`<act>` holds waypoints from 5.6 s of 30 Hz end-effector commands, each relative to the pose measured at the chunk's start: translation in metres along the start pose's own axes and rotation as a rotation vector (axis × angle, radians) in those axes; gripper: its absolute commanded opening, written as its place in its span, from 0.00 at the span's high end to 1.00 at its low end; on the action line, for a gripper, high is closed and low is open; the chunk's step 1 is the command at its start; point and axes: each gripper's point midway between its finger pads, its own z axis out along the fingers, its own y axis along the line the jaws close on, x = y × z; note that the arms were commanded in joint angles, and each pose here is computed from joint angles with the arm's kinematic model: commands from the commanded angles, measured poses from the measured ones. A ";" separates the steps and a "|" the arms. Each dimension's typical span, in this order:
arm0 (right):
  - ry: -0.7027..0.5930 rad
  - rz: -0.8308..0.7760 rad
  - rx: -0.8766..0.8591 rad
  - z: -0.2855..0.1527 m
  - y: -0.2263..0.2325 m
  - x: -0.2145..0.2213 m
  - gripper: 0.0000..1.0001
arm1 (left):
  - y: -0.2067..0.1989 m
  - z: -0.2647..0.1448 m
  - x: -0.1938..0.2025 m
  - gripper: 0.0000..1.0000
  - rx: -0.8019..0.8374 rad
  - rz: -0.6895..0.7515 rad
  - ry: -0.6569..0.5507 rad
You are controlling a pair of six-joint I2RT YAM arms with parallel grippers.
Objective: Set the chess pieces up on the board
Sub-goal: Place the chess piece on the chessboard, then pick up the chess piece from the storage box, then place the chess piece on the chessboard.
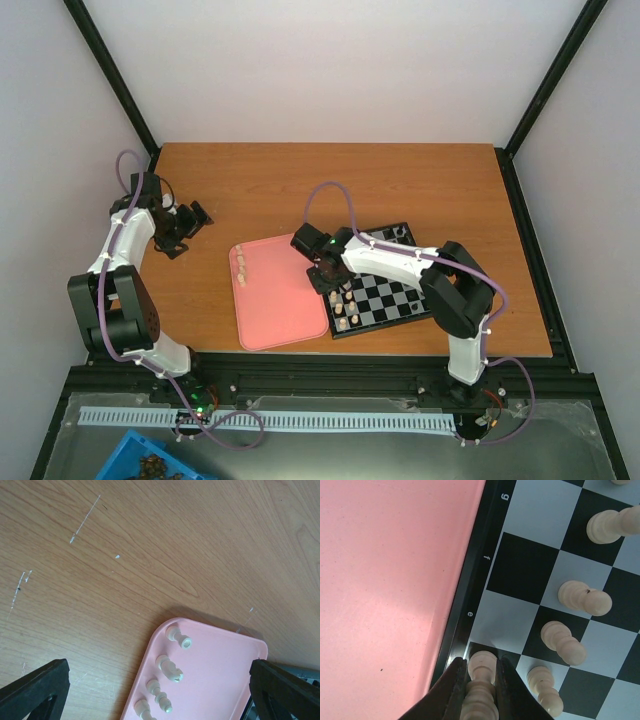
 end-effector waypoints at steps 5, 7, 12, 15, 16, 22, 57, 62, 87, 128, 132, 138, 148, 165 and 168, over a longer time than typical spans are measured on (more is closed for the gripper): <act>0.017 -0.003 0.051 0.008 -0.012 0.004 0.90 | -0.001 0.003 -0.005 0.00 0.009 0.021 -0.005; 0.018 -0.007 0.041 0.007 -0.010 0.005 0.88 | -0.001 0.003 -0.004 0.00 0.009 0.020 -0.003; -0.013 -0.016 0.002 -0.004 -0.006 0.002 0.77 | -0.001 0.002 -0.005 0.00 0.009 0.020 -0.005; -0.021 -0.019 -0.008 -0.010 -0.005 0.000 0.75 | -0.001 0.003 -0.005 0.00 0.008 0.020 -0.003; -0.022 -0.018 -0.011 -0.012 -0.004 0.000 0.75 | -0.002 0.003 -0.005 0.00 0.010 0.021 -0.003; -0.074 -0.013 -0.032 -0.033 -0.003 -0.008 0.66 | -0.002 0.003 -0.005 0.00 0.012 0.020 -0.003; -0.182 -0.240 -0.306 -0.032 0.186 -0.113 0.28 | 0.000 0.001 -0.003 0.00 0.005 0.018 -0.009; -0.158 -0.244 -0.306 -0.012 0.192 -0.112 0.34 | 0.000 0.001 -0.002 0.00 0.008 0.018 -0.006; -0.128 -0.242 -0.293 0.020 0.196 -0.112 0.77 | 0.001 0.004 -0.001 0.00 0.011 0.017 0.000; -0.077 -0.034 0.076 -0.045 -0.005 -0.024 0.93 | 0.000 0.004 -0.001 0.00 0.011 0.020 -0.001; -0.064 -0.028 0.079 -0.036 -0.009 -0.021 0.93 | 0.001 0.003 -0.001 0.00 0.010 0.020 -0.004; -0.066 -0.024 0.080 -0.030 -0.010 -0.026 0.93 | 0.001 0.002 0.000 0.00 0.010 0.023 -0.006; -0.078 -0.038 0.059 -0.033 -0.003 -0.036 0.93 | 0.000 0.002 0.000 0.00 0.012 0.023 -0.004; -0.023 -0.038 0.104 -0.010 -0.005 -0.036 0.93 | 0.000 0.004 0.000 0.00 0.018 0.018 0.003; -0.014 -0.035 0.105 -0.006 -0.006 -0.034 0.93 | -0.001 0.005 0.000 0.00 0.022 0.019 0.005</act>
